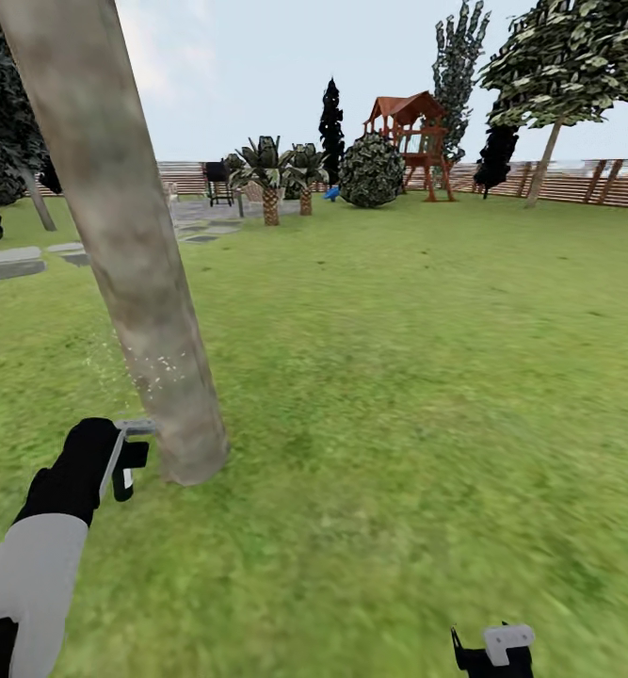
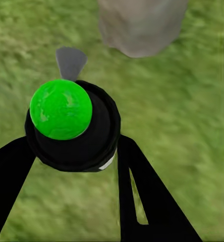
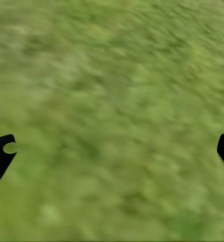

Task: In the garden, pick up the pesticide atomizer on the floor and spray pesticide onto both trees until each tree trunk is fully covered.

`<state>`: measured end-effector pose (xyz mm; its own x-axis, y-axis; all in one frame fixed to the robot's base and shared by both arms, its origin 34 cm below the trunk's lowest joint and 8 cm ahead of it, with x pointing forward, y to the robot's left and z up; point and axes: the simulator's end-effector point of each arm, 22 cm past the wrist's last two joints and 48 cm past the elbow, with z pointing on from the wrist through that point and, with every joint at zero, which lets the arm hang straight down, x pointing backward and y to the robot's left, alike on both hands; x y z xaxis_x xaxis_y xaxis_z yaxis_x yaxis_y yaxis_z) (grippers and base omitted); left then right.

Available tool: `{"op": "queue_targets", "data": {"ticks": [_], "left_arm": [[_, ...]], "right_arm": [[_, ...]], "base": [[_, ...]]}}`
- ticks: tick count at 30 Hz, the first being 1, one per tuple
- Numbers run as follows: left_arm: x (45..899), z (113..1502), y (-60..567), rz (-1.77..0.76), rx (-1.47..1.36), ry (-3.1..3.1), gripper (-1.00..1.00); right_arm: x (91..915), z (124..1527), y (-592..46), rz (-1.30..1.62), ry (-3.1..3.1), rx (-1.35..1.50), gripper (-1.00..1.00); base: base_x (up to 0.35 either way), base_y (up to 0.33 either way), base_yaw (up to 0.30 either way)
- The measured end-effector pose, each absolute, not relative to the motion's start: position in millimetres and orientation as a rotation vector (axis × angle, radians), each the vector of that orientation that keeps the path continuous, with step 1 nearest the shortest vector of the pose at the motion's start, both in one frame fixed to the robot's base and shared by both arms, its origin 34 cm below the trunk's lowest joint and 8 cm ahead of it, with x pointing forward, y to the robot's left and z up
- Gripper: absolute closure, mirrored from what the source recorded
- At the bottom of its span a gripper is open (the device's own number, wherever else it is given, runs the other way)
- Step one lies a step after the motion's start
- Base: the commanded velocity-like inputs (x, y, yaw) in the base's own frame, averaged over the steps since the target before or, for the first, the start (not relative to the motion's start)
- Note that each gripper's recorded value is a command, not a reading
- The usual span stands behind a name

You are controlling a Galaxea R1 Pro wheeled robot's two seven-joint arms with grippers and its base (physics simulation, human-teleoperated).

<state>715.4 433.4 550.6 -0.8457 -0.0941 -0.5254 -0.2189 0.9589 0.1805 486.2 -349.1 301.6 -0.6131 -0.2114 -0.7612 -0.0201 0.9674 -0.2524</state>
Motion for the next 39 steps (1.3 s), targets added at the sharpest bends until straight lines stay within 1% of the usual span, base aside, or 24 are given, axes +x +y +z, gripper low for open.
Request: {"op": "queue_targets", "data": {"ticks": [5, 8, 13, 16, 22, 26, 29, 35, 39], "left_arm": [[717.4, 545.8, 415.7, 0.282, -0.209, 2.581, 1.00], [715.6, 543.1, 415.5, 0.289, -0.204, 2.585, 1.00], [701.6, 526.2, 417.6, 0.295, -0.206, 2.614, 1.00], [691.7, 515.9, 419.1, 0.303, -0.206, 2.634, 1.00], [689.4, 517.5, 424.3, 0.316, -0.211, 2.628, 1.00], [681.1, 512.6, 434.6, 0.341, -0.220, 2.641, 1.00], [675.8, 505.3, 430.3, 0.338, -0.210, 2.655, 1.00], [659.0, 490.0, 433.5, 0.432, -0.179, 2.682, 1.00], [647.9, 480.3, 430.9, 0.433, -0.181, 2.695, 1.00]], "right_arm": [[485.9, 301.6, -349.8, -0.276, 2.219, -0.161, -1.00], [485.9, 301.5, -349.5, -0.275, 2.219, -0.161, -1.00], [485.9, 301.1, -349.3, -0.274, 2.220, -0.162, -1.00], [485.9, 301.3, -349.2, -0.274, 2.220, -0.161, -1.00], [485.0, 300.7, -348.6, -0.272, 2.222, -0.160, -1.00], [484.8, 300.3, -348.4, -0.272, 2.223, -0.161, -1.00], [484.8, 300.2, -348.1, -0.272, 2.223, -0.160, -1.00], [484.8, 300.3, -347.7, -0.271, 2.223, -0.163, -1.00], [484.8, 300.5, -347.8, -0.271, 2.223, -0.163, -1.00]], "base": [[0.234, -0.161, 0.001], [0.160, -0.216, 0.000], [-0.110, -0.252, 0.000], [0.077, -0.219, 0.013], [0.255, -0.038, 0.216], [0.031, -0.001, 0.273], [0.015, -0.018, 0.234], [0.139, -0.196, 0.030], [0.219, -0.204, 0.000]]}}
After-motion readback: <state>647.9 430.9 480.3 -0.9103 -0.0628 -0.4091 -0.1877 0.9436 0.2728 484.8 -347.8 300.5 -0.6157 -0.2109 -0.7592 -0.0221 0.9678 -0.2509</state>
